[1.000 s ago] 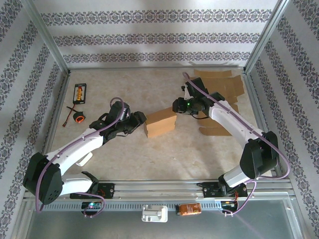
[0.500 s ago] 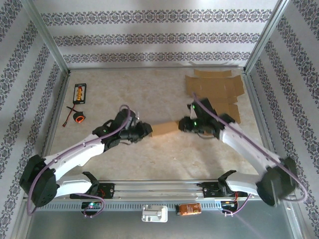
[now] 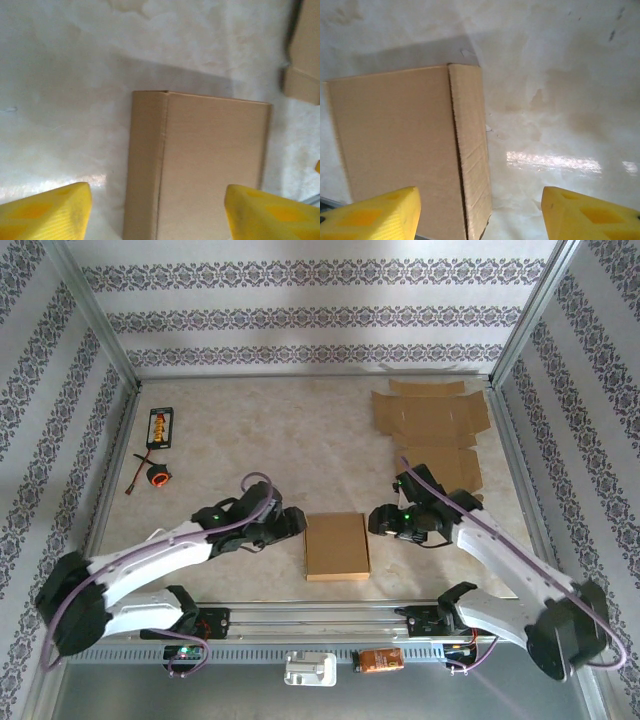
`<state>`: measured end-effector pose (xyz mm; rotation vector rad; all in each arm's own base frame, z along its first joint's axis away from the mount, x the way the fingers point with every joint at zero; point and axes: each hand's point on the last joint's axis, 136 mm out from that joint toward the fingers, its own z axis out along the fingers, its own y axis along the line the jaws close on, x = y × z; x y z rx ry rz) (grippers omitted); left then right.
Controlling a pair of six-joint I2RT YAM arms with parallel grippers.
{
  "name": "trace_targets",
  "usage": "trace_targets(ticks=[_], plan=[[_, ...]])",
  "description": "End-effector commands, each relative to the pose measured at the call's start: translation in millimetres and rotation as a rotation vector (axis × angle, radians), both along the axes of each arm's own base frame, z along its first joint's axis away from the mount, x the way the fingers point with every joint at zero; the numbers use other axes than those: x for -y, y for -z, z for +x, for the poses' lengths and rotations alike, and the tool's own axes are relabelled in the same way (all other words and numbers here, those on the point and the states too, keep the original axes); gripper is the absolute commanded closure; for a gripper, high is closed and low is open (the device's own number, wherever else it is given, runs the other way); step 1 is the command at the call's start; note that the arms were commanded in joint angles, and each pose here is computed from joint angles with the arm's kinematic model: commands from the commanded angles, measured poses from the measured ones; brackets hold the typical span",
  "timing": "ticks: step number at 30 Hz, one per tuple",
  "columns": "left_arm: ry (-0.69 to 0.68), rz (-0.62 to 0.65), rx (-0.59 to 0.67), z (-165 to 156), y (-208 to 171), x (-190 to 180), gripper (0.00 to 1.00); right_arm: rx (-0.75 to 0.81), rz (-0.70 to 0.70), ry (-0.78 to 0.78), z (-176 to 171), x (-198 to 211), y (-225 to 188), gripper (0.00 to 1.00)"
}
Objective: Fold the paper box
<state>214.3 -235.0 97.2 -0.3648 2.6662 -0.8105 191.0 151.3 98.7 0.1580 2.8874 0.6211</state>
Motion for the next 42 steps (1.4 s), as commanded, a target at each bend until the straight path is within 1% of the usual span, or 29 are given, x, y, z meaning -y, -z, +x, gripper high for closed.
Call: trace_targets(ticks=[1,2,5,8,10,12,14,15,19,22,24,26,27,29,31,33,35,36,37,39,40,42], plan=[[0.049,-0.166,0.081,13,-1,33,0.25,-0.013,0.069,-0.071,0,-22,11,0.34],[0.056,-0.168,0.059,13,5,37,0.25,-0.021,0.071,-0.077,-1,-26,16,0.33],[0.107,-0.133,-0.02,9,24,47,0.33,-0.037,0.074,-0.081,-1,-36,31,0.34],[0.121,-0.217,-0.077,6,38,63,0.44,-0.061,0.109,-0.059,1,-49,42,0.37],[0.075,-0.281,-0.111,8,48,65,0.55,-0.065,0.131,-0.056,4,-63,43,0.41],[0.026,-0.345,-0.108,18,51,62,0.62,-0.05,0.161,-0.042,12,-78,39,0.48],[-0.018,-0.38,-0.094,34,50,52,0.66,-0.004,0.202,-0.002,31,-94,30,0.53],[-0.04,-0.38,-0.084,45,49,45,0.67,0.025,0.214,0.024,45,-102,24,0.53],[-0.105,-0.312,-0.024,100,43,4,0.68,0.101,0.197,0.073,112,-138,10,0.55],[-0.182,-0.237,0.06,152,36,-46,0.68,0.159,0.22,0.088,163,-180,4,0.56],[-0.201,-0.174,0.099,184,38,-78,0.68,0.198,0.232,0.087,195,-213,4,0.56],[-0.249,-0.109,0.079,215,58,-119,0.68,0.223,0.243,0.085,226,-251,4,0.56],[-0.275,-0.11,0.069,226,67,-135,0.68,0.234,0.257,0.081,239,-268,4,0.56],[-0.346,-0.15,0.049,250,82,-168,0.69,0.257,0.271,0.088,261,-302,5,0.56],[-0.381,-0.176,0.062,264,86,-188,0.68,0.287,0.279,0.086,276,-325,7,0.55],[-0.419,-0.159,0.084,273,87,-206,0.67,0.312,0.298,0.088,287,-341,1,0.53],[-0.448,-0.147,0.109,278,81,-221,0.62,0.328,0.317,0.077,292,-350,-8,0.48],[-0.455,-0.142,0.13,280,75,-227,0.56,0.334,0.323,0.059,293,-352,-16,0.47],[-0.466,-0.132,0.146,280,68,-234,0.47,0.343,0.305,0.042,292,-347,-24,0.44],[-0.476,-0.107,0.186,282,50,-246,0.32,0.389,0.242,0.021,293,-328,-46,0.38],[-0.479,-0.086,0.206,282,39,-252,0.26,0.423,0.214,0.012,294,-315,-61,0.34],[-0.48,-0.035,0.244,280,18,-259,0.2,0.499,0.2,-0.001,298,-287,-94,0.27]])
